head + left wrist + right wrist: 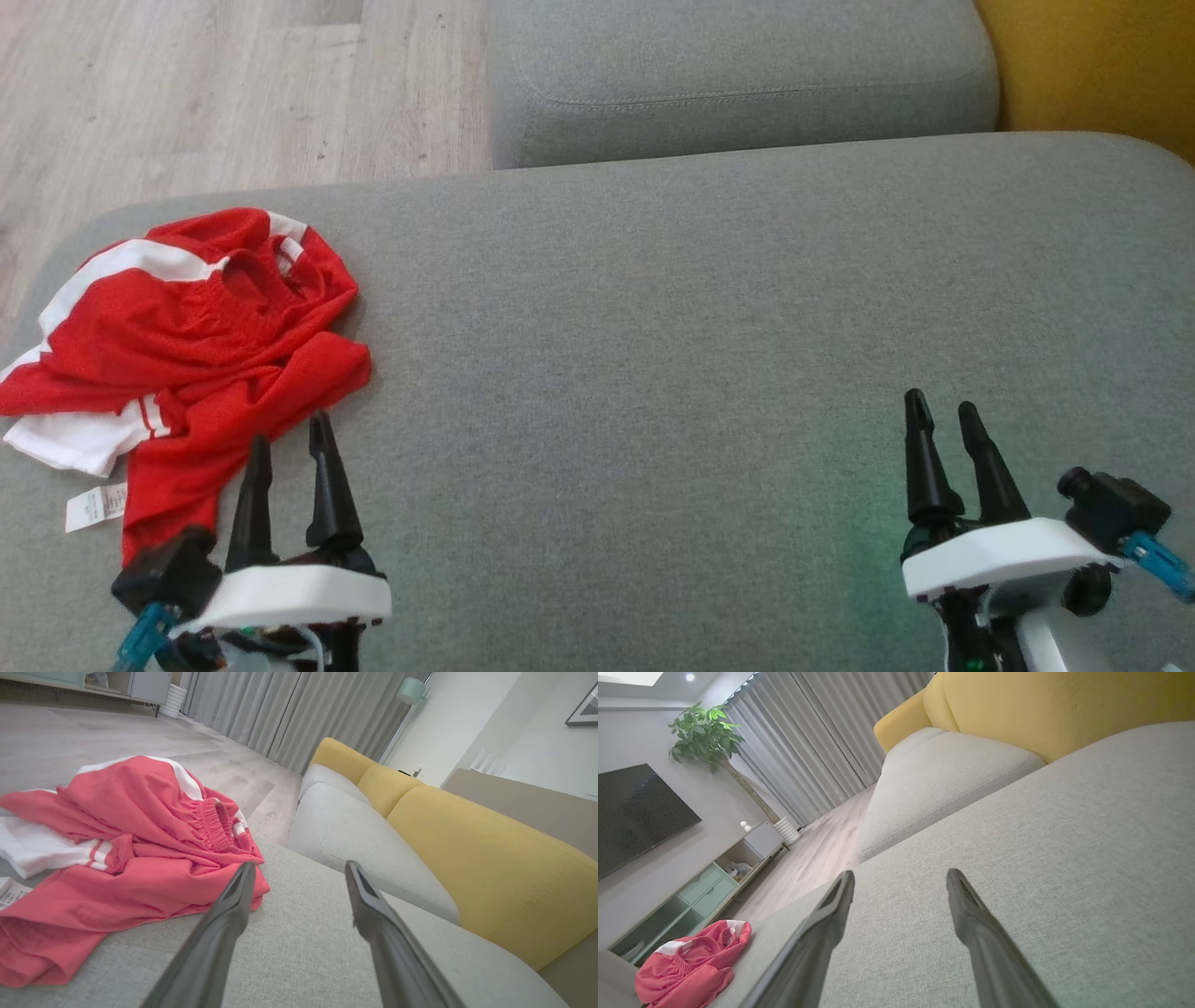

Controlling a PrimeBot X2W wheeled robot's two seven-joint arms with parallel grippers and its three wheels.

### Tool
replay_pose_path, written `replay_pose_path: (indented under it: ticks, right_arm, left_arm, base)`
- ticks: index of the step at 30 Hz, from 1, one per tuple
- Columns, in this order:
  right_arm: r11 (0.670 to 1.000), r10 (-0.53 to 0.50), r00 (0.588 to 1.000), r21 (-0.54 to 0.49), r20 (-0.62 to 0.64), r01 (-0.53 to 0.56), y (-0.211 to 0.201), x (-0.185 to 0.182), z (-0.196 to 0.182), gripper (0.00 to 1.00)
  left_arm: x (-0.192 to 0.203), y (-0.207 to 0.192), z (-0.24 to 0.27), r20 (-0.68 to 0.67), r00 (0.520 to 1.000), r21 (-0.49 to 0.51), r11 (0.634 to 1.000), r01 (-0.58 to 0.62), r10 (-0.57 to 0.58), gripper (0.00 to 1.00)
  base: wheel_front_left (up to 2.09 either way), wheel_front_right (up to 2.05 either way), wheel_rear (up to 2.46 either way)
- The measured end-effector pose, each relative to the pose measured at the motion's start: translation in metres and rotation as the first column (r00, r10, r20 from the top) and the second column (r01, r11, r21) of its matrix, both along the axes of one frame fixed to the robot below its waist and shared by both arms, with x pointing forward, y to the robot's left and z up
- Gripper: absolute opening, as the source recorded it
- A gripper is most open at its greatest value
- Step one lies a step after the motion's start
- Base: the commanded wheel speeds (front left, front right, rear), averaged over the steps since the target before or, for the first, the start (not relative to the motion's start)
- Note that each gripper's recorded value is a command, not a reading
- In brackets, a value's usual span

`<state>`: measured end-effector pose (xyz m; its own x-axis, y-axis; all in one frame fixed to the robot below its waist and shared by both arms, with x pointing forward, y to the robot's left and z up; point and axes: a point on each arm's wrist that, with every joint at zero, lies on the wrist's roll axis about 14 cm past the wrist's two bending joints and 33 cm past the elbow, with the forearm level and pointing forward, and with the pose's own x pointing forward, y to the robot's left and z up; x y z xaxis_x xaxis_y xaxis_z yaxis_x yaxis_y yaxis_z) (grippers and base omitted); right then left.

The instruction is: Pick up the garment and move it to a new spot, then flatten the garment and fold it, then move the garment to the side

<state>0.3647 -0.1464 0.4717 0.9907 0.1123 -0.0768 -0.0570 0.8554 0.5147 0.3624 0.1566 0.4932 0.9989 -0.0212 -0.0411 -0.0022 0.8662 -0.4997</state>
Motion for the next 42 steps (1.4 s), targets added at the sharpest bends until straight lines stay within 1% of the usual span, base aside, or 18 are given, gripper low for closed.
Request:
replay_pose_path:
  ticks: [5, 9, 19, 23, 33, 40, 42]
  right_arm:
    - [0.998, 0.015, 1.0, -0.061, 0.009, -0.015, 0.003, -0.001, -0.001, 1.0]
    - [0.994, 0.026, 1.0, -0.107, 0.005, -0.025, 0.004, -0.002, -0.005, 1.0]
    - [0.974, 0.05, 0.998, -0.222, 0.027, -0.043, 0.005, -0.004, -0.005, 1.0]
    - [0.961, 0.067, 0.997, -0.273, 0.041, -0.053, 0.007, -0.004, -0.005, 1.0]
    - [0.924, 0.117, 0.991, -0.374, 0.062, -0.085, 0.015, -0.004, -0.004, 1.0]
    - [0.885, 0.161, 0.983, -0.453, 0.083, -0.107, 0.023, -0.005, -0.001, 1.0]
    - [0.881, 0.165, 0.983, -0.461, 0.083, -0.108, 0.023, -0.005, -0.001, 1.0]
  left_arm:
    - [0.002, -0.002, 0.004, 0.019, 1.0, 0.071, 0.997, 0.001, -0.002, 1.0]
    - [0.002, -0.008, 0.005, 0.032, 0.999, 0.12, 0.993, 0.02, -0.025, 1.0]
    - [0.002, -0.016, 0.009, 0.067, 0.996, 0.25, 0.967, 0.042, -0.06, 1.0]
    - [0.002, -0.014, 0.011, 0.081, 0.995, 0.308, 0.951, 0.025, -0.053, 1.0]
    - [0.001, -0.02, 0.012, 0.106, 0.991, 0.422, 0.906, 0.031, -0.083, 1.0]
    - [0.002, -0.026, 0.018, 0.137, 0.984, 0.503, 0.864, 0.029, -0.112, 1.0]
    - [0.002, -0.026, 0.018, 0.137, 0.984, 0.511, 0.859, 0.025, -0.11, 1.0]
  base:
    - [0.0, 0.0, 0.0]
    - [0.0, 0.0, 0.0]
    - [0.0, 0.0, 0.0]
    - [0.0, 0.0, 0.0]
    - [0.0, 0.0, 0.0]
    - [0.0, 0.0, 0.0]
    - [0.0, 0.0, 0.0]
